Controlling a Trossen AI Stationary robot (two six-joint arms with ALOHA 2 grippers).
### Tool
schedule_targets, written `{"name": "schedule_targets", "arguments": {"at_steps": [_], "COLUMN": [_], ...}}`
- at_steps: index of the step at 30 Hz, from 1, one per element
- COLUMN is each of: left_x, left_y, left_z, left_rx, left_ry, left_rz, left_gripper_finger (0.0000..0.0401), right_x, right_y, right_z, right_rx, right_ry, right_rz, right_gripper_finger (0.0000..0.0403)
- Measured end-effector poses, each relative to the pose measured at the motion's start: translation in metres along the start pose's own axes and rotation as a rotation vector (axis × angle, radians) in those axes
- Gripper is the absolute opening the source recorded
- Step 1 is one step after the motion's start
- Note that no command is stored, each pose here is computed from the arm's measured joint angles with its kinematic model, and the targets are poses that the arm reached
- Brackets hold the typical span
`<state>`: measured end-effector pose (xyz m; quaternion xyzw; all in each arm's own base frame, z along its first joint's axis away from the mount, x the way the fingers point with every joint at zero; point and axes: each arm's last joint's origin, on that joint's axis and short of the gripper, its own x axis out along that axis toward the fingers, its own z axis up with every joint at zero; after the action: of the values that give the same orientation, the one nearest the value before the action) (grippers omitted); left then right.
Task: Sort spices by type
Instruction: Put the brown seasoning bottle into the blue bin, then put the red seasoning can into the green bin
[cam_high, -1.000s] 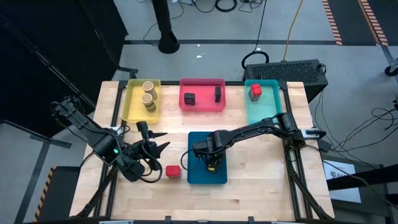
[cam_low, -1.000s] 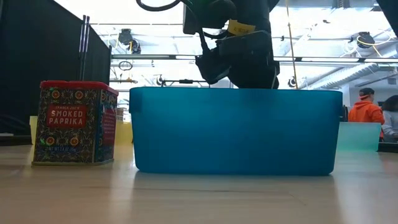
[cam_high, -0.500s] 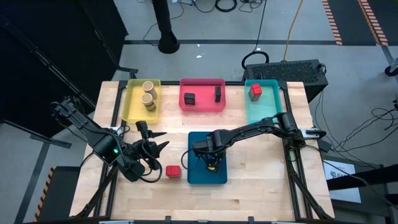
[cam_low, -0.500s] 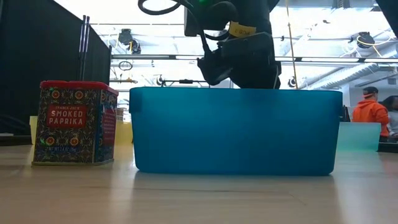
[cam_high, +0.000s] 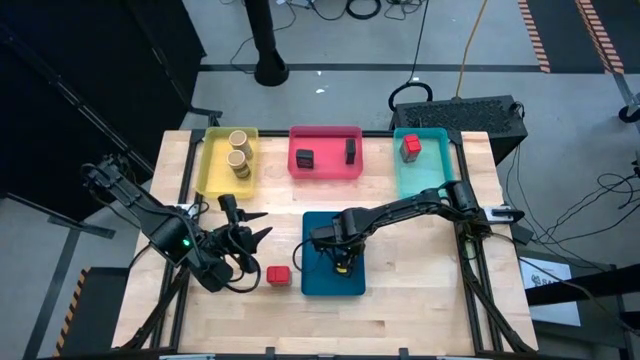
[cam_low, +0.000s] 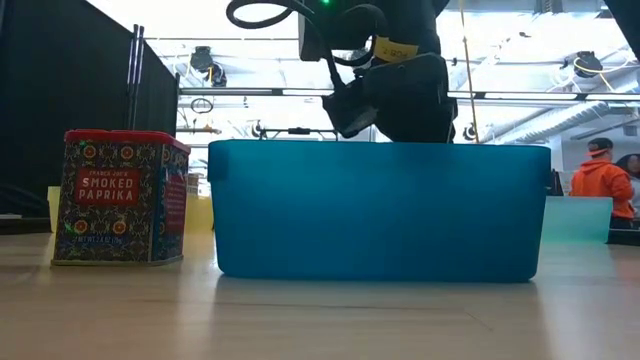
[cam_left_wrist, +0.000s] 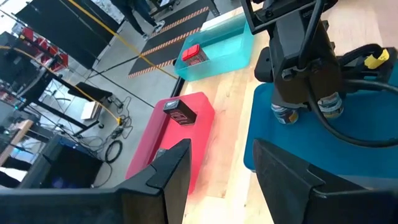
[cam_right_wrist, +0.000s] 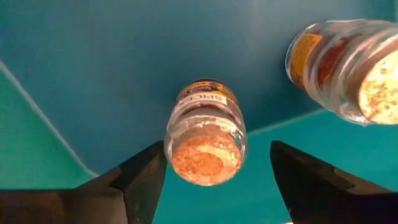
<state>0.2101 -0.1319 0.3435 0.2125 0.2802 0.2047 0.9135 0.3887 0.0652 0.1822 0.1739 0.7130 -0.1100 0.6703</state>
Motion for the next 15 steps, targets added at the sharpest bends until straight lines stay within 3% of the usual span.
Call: {"name": "schedule_targets", "arguments": {"at_steps": [9,15], "left_x": [0.000,0.000], "left_y": [0.000,-0.002], "left_z": [0.000,0.000], "left_rx": [-0.014,-0.055], "left_ry": [0.000,0.019], "left_rz": [0.000,-0.065], "left_gripper_finger": [0.0177,0.0177], "right_x": [-0.030,-0.075], "right_y": [-0.004,-0.007], "right_z": [-0.009,-0.032], "right_rx": [-0.004,-0.034], "right_ry": [-0.084,-0.279], "right_rz": [0.006,-0.114], "right_gripper_finger": [0.0267,0.0267]}}
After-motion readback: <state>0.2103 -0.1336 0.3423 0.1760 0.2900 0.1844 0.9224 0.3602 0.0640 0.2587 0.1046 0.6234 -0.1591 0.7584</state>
